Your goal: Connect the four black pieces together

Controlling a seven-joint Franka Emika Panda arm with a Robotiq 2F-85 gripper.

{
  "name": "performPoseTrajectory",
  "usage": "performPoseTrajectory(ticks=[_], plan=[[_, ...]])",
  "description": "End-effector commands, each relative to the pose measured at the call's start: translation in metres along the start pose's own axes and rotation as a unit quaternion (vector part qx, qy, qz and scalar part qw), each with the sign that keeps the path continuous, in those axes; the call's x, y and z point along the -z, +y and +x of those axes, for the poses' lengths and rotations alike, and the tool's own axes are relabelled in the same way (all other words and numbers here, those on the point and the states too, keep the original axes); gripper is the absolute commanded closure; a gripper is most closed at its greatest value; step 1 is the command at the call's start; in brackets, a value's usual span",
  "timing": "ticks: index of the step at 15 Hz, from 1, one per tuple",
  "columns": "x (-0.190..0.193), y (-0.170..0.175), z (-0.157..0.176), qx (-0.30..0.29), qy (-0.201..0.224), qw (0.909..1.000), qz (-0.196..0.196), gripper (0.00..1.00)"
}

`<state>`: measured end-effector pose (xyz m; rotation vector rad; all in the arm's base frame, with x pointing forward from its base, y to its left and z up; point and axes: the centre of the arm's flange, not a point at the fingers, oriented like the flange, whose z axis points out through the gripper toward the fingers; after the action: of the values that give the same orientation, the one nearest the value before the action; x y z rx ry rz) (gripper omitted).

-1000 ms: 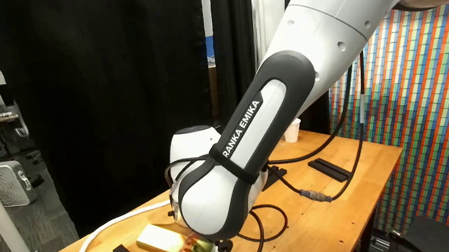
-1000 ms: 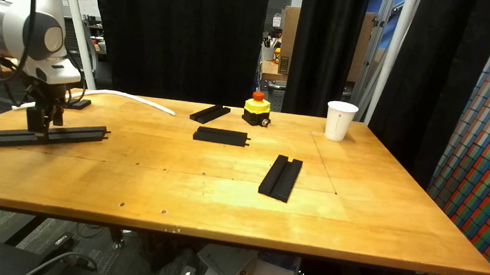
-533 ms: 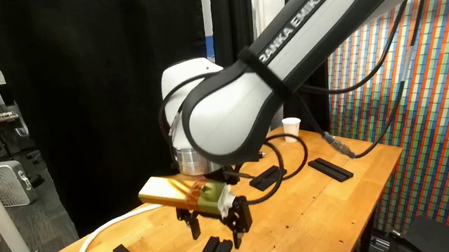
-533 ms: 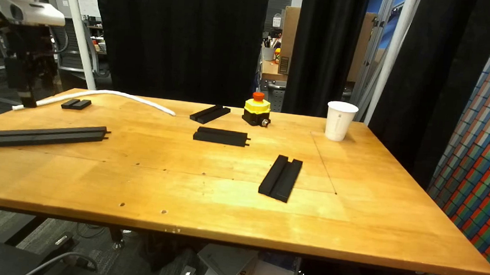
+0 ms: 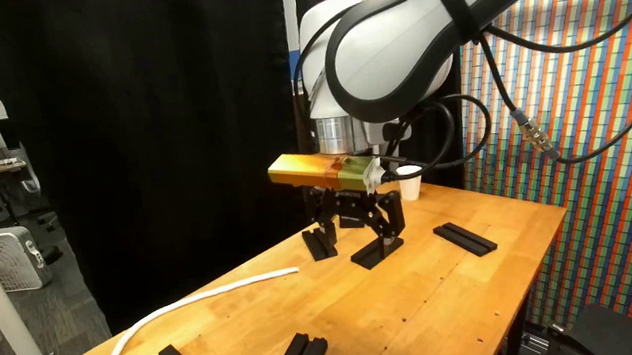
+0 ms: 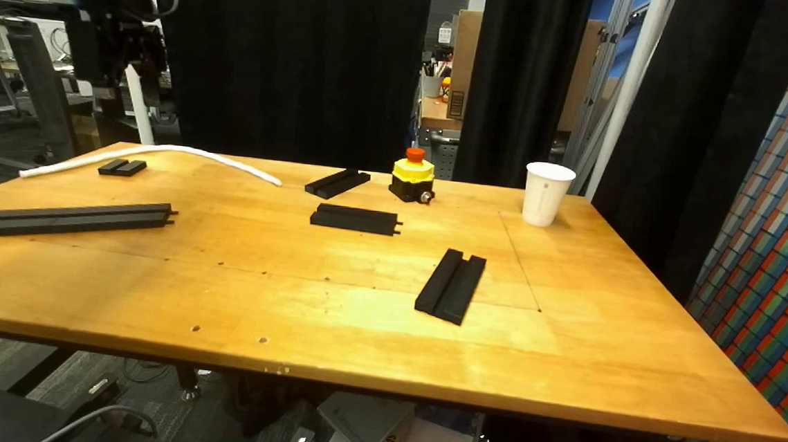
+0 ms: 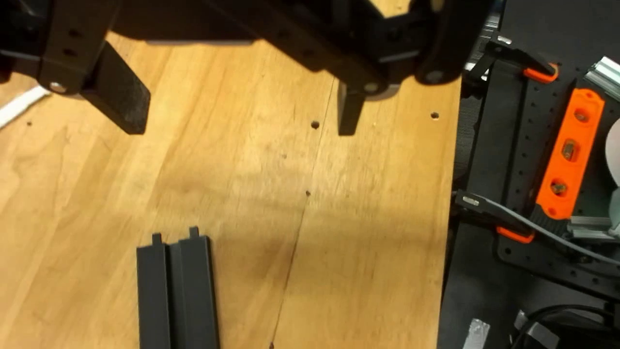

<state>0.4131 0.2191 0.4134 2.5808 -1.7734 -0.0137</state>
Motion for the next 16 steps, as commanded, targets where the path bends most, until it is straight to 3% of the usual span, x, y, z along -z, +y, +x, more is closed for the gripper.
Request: performPoseTrajectory(ticks=[1,7,12,16], plan=[[0.007,0.006,0.046,-0.038,0.005,0.9991,0.016,0.00],[-0.030,-0.005,0.131,-0.056,-0.016,0.9982,0.014,0.00],[-0.072,-0.029,0.178,0.010,-0.018,0.9994,0.029,0.00],[-0.087,-0.053,0.197,0.053,-0.012,0.9977,0.040,0.00]])
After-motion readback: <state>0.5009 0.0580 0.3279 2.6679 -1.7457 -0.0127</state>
